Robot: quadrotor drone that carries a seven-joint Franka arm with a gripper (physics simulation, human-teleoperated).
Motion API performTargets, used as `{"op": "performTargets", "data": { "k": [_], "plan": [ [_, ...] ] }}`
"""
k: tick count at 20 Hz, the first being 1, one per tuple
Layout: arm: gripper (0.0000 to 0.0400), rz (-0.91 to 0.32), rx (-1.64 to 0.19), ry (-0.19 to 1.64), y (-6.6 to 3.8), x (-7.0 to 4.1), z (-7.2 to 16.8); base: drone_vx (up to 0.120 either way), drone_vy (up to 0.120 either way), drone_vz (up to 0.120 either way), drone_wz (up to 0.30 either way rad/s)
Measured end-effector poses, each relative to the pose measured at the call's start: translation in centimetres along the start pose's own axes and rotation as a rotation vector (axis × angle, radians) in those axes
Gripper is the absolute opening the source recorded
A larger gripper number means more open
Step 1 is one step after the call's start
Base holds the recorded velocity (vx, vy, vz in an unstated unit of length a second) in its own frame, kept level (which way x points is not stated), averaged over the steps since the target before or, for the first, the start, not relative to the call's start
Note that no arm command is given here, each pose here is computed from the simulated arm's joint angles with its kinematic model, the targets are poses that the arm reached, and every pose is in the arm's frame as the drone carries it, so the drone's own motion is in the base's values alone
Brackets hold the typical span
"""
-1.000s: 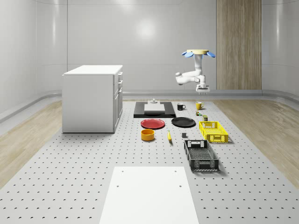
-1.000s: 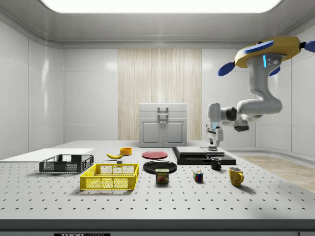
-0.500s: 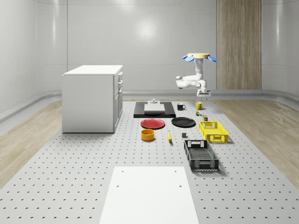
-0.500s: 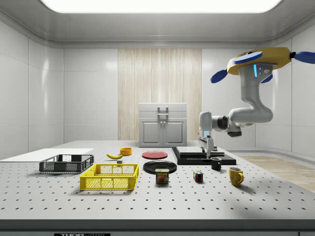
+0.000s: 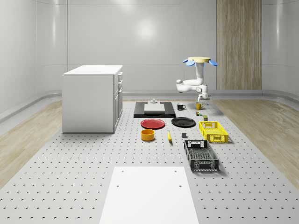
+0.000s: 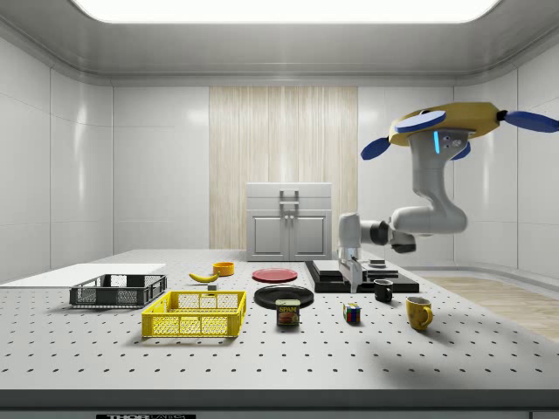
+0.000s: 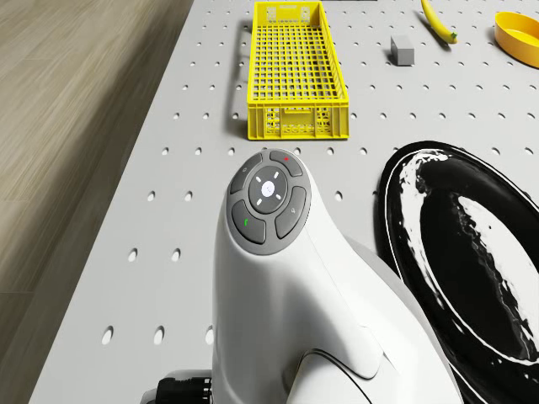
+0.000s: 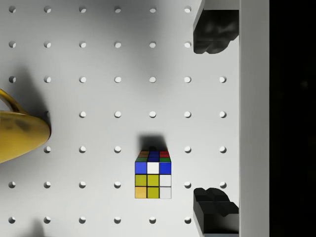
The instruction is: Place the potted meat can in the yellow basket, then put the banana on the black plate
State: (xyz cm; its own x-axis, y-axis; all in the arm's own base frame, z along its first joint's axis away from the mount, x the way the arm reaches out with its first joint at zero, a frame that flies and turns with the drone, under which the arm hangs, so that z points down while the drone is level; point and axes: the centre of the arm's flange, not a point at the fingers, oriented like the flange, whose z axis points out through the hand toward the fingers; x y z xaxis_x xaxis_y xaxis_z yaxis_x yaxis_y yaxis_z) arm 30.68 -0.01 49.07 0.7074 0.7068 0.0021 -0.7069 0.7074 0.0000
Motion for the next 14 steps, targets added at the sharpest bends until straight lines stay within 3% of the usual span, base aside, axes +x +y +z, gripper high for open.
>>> {"op": "performTargets", "data": {
  "k": [5, 10, 14],
  "plan": [
    [0.0400, 0.000, 0.000, 0.000, 0.00, 0.00, 0.00, 0.120, 0.000, 0.000, 0.000],
    [0.0400, 0.000, 0.000, 0.000, 0.00, 0.00, 0.00, 0.120, -0.088, 0.000, 0.000],
    [0.0400, 0.000, 0.000, 0.000, 0.00, 0.00, 0.00, 0.120, 0.000, -0.100, 0.000]
  ]
}}
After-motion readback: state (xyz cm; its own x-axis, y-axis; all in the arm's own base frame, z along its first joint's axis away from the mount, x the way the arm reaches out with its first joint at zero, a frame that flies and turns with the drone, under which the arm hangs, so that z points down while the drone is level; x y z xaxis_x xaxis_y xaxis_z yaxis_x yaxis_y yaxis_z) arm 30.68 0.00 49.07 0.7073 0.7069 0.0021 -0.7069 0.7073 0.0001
